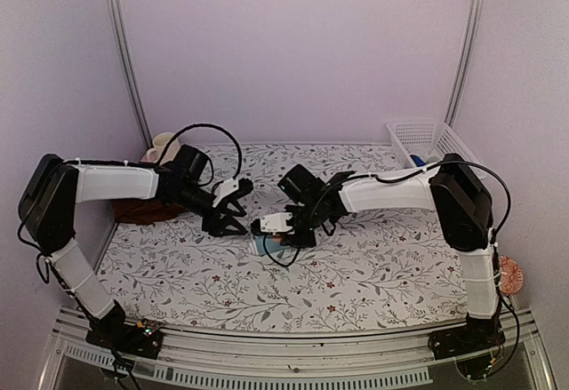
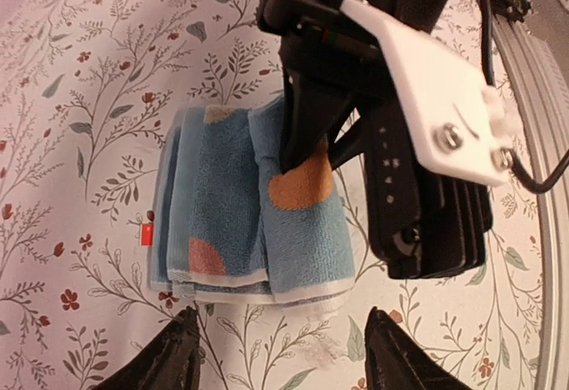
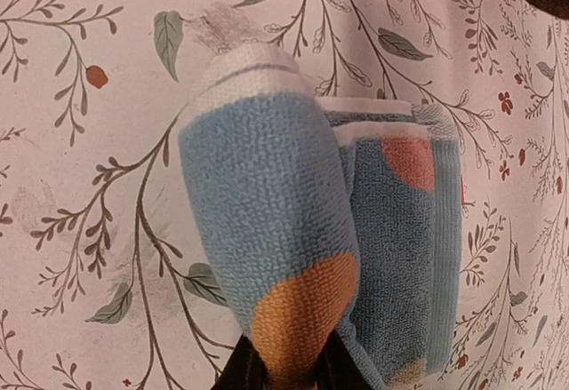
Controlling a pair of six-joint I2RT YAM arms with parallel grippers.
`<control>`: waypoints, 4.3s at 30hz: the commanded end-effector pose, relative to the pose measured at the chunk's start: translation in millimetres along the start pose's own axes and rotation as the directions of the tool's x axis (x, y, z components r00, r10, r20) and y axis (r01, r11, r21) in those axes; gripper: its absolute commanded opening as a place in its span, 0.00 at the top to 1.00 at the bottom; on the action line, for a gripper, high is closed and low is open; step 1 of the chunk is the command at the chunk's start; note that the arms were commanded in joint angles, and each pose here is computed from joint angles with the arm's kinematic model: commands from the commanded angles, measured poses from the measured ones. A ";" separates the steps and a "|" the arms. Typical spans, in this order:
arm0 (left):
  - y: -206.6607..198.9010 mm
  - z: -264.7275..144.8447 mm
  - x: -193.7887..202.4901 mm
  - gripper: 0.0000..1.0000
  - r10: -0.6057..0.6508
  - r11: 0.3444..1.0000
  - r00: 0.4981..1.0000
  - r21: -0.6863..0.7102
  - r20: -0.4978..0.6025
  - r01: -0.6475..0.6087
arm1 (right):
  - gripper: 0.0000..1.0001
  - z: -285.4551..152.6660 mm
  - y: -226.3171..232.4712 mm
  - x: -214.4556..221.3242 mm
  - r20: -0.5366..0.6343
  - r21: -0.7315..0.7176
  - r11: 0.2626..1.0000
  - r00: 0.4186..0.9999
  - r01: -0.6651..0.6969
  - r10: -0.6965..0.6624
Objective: Roll the towels
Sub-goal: Roll the towel at the center of the board, then pick up the towel from the center of the board.
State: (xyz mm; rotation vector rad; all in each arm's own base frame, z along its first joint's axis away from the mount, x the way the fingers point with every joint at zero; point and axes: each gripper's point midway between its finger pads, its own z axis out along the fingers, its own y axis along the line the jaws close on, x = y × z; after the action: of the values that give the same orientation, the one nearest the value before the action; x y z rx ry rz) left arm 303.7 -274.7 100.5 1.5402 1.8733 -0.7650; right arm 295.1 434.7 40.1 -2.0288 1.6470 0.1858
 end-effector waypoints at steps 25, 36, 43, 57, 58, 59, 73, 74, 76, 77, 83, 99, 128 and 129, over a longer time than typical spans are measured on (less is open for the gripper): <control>-58.8 6.2 16.1 0.39 0.637 0.683 0.765 -0.387 -0.099 -0.619 | 0.77 20.3 53.6 16.7 -0.183 -0.476 0.833 0.958 -0.281 0.219; -56.2 34.7 25.0 0.38 0.678 0.559 0.694 -0.443 -0.242 -0.701 | 0.77 23.3 54.0 17.4 -0.182 -0.488 0.822 0.955 -0.293 0.232; -65.4 41.7 26.6 0.39 0.706 0.497 0.651 -0.460 -0.278 -0.735 | 0.77 24.7 52.9 18.7 -0.179 -0.493 0.815 0.952 -0.304 0.247; -42.8 63.1 46.2 0.42 0.645 0.424 0.626 -0.476 -0.438 -0.771 | 0.77 27.2 54.4 20.4 -0.183 -0.497 0.813 0.952 -0.305 0.246; -40.7 63.0 47.2 0.43 0.638 0.418 0.626 -0.482 -0.447 -0.770 | 0.77 27.0 54.8 20.4 -0.183 -0.498 0.812 0.952 -0.304 0.245; -39.0 63.1 49.1 0.44 0.633 0.411 0.623 -0.482 -0.459 -0.773 | 0.77 26.3 54.5 20.3 -0.181 -0.500 0.811 0.952 -0.304 0.245; -28.8 78.2 75.5 1.00 0.563 0.476 0.622 -0.401 -0.544 -0.782 | 0.68 20.9 45.0 18.5 -0.162 -0.472 0.836 0.960 -0.280 0.229; -31.5 79.6 76.4 1.00 0.562 0.498 0.629 -0.387 -0.537 -0.776 | 0.65 18.4 40.1 18.5 -0.161 -0.457 0.841 0.957 -0.289 0.241; -36.5 81.3 75.7 1.00 0.557 0.544 0.651 -0.365 -0.516 -0.756 | 0.54 12.2 27.4 20.2 -0.157 -0.407 0.861 0.952 -0.305 0.262; -38.8 82.0 75.1 1.00 0.552 0.567 0.662 -0.355 -0.507 -0.744 | 0.48 6.7 20.4 21.7 -0.156 -0.376 0.870 0.947 -0.320 0.281; -45.9 89.9 68.9 1.00 0.466 0.730 0.759 -0.288 -0.455 -0.620 | 0.02 -50.2 -22.6 28.4 -0.080 -0.202 0.881 0.904 -0.427 0.420; -26.8 126.0 58.2 1.00 0.027 0.975 0.904 -0.189 -0.427 -0.118 | 0.01 -160.7 -86.7 119.9 0.286 0.414 0.302 0.438 -0.859 0.853; 3.4 150.7 -1.6 1.00 -0.595 0.783 0.771 0.051 -0.228 0.620 | 0.05 -99.9 -36.1 75.5 0.391 -0.273 -0.131 -0.235 -0.953 0.890; 3.5 151.9 -1.7 1.00 -0.608 0.773 0.762 0.052 -0.225 0.632 | 0.05 -93.7 -35.3 76.6 0.378 -0.278 -0.154 -0.255 -0.948 0.890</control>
State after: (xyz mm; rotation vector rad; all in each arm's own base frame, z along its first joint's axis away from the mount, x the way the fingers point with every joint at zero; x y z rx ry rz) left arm 338.8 -393.6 32.0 1.1880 2.3926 -0.9655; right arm 321.7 317.7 108.4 -0.1155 2.3371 0.8681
